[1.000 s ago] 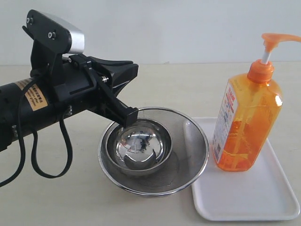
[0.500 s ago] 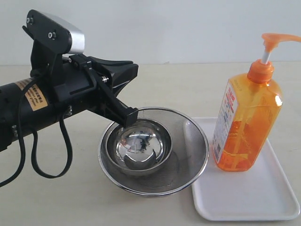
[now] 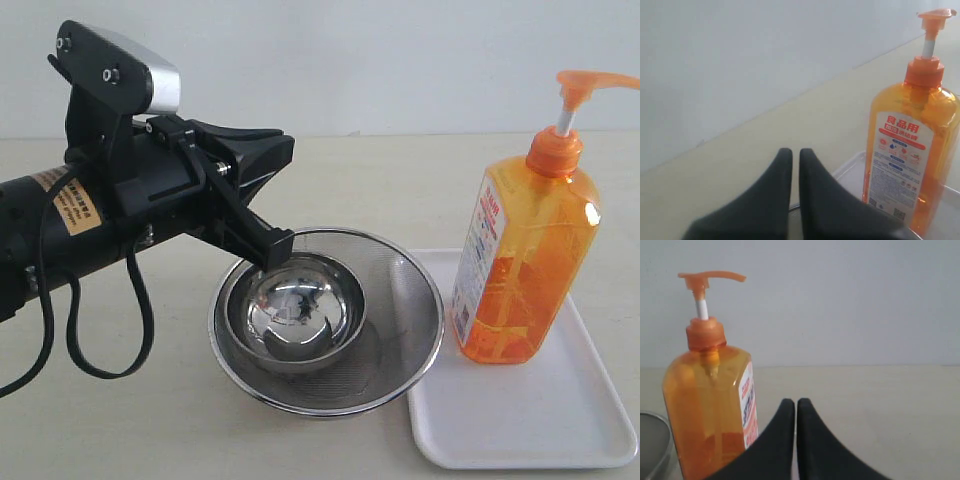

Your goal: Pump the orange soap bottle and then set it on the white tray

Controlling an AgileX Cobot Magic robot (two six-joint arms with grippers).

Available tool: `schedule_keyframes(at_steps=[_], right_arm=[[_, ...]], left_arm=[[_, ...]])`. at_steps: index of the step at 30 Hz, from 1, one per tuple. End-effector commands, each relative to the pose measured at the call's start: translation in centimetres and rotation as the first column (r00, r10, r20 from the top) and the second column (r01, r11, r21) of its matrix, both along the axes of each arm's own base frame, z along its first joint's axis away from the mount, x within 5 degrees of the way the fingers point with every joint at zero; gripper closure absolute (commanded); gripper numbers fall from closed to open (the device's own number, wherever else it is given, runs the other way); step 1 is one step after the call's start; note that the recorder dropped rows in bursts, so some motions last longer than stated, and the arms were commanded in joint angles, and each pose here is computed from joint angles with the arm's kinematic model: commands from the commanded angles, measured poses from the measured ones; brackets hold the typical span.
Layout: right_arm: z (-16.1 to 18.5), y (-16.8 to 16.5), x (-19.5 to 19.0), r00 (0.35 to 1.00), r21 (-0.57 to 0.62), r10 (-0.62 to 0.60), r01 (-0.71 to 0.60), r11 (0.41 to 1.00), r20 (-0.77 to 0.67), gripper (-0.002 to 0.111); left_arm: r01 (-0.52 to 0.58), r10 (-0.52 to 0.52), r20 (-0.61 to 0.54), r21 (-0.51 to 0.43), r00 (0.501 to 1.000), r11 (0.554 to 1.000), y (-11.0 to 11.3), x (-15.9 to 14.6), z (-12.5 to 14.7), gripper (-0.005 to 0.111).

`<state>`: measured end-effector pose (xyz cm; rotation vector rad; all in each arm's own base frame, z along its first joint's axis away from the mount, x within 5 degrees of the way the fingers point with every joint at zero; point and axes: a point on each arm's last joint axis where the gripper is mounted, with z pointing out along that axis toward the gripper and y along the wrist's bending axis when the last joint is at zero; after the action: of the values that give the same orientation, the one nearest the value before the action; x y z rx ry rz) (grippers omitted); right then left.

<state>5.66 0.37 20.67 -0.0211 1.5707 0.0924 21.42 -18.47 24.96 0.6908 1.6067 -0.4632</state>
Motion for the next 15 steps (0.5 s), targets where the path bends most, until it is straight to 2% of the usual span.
schedule_keyframes(at_steps=[1, 8, 15], right_arm=[[-1.1, 0.0, -0.1, 0.995, -0.044, -0.006, 0.002, 0.999, -0.102, 0.109], [-2.3, -0.1, -0.3, 0.972, -0.075, -0.007, -0.011, 0.997, -0.236, 0.109], [-2.4, 0.0, -0.3, 0.971, -0.096, 0.002, -0.026, 0.995, -0.237, 0.109]], left_arm=[[-0.01, 0.01, 0.01, -0.015, 1.0, 1.0, 0.2, 0.0, 0.2, 0.102], [-0.01, 0.01, 0.01, -0.015, 1.0, 1.0, 0.2, 0.0, 0.2, 0.102], [-0.01, 0.01, 0.01, -0.015, 1.0, 1.0, 0.2, 0.0, 0.2, 0.102]])
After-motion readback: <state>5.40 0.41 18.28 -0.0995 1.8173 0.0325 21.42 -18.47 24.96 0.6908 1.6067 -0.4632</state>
